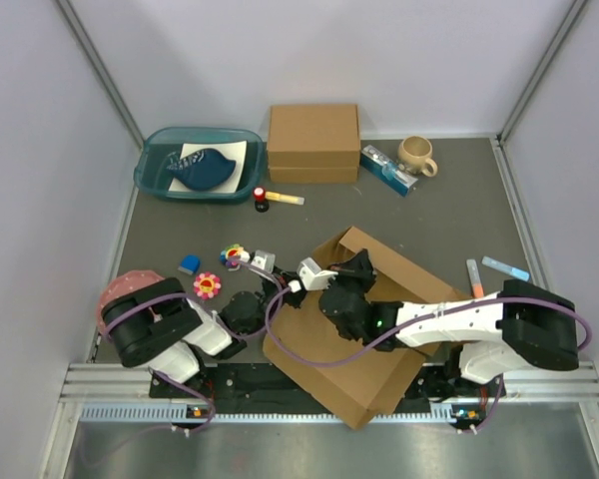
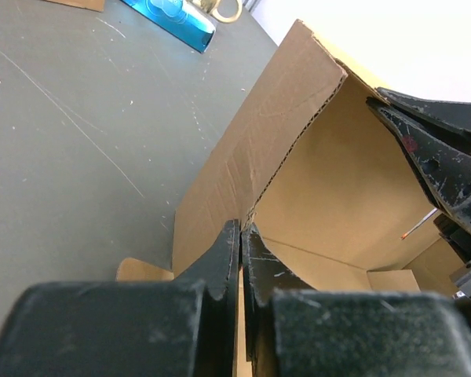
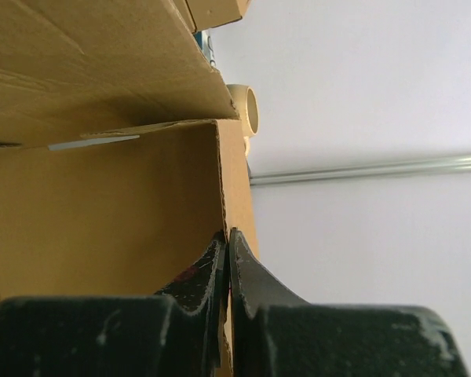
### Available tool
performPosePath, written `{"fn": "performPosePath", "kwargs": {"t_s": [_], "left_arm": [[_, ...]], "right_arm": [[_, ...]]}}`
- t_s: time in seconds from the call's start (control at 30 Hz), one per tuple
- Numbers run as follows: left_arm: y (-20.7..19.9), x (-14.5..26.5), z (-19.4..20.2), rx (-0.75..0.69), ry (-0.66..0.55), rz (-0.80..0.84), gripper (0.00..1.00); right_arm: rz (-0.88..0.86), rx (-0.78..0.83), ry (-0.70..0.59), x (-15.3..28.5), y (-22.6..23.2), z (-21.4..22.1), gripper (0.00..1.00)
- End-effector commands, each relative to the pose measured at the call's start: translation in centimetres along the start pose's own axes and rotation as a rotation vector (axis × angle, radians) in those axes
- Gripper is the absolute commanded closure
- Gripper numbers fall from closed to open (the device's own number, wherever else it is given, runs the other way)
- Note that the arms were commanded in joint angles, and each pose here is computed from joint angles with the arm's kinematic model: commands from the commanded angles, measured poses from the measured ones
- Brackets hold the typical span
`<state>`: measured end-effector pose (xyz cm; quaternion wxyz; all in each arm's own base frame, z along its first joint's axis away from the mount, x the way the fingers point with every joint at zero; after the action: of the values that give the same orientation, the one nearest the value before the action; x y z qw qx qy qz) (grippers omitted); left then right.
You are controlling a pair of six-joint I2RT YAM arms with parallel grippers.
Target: Fold the paper box
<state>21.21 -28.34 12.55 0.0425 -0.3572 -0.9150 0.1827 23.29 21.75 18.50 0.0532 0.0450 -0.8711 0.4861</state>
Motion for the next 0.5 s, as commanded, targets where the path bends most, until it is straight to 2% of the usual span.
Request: {"fn": "performPosePath", "kwargs": {"t_s": [0.0,0.17,0.2,0.33,0.47], "left_arm": [[-0.6,1.4,3.2,0.016,0.102,0.049,0.98],[0.0,2.2,4.9,0.034,0.158,0.036,0.84],[-0.1,2.3,4.5,0.040,0.141,0.040,0.78],[0.6,3.0,3.9,0.020,0.113,0.016,0.65],[0.8,3.5,2.8,0.003,0.094,0.000,0.60]], "right_arm": [[-0.054,0.021,-0.013,0.6,2.7,0.8,1.00],[-0.057,0.030,-0.007,0.9,3.4,1.4,1.00],[-0.057,0.024,-0.007,1.0,3.3,1.5,1.00],[-0.055,0.021,-0.005,1.1,3.2,1.6,1.00],[-0.056,0.012,-0.003,1.2,3.0,1.7,1.00]]}}
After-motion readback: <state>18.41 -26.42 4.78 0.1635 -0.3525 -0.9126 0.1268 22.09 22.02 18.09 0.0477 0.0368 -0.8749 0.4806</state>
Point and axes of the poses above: each gripper's point midway between its finger pads, its own x axis back along the fingers, its own y axis along the line the jaws close on, z = x × y, the point moved 1 cm from there along x, back along the fingers, and after that the axes turned 13 degrees about -x, right-handed, at the moved point
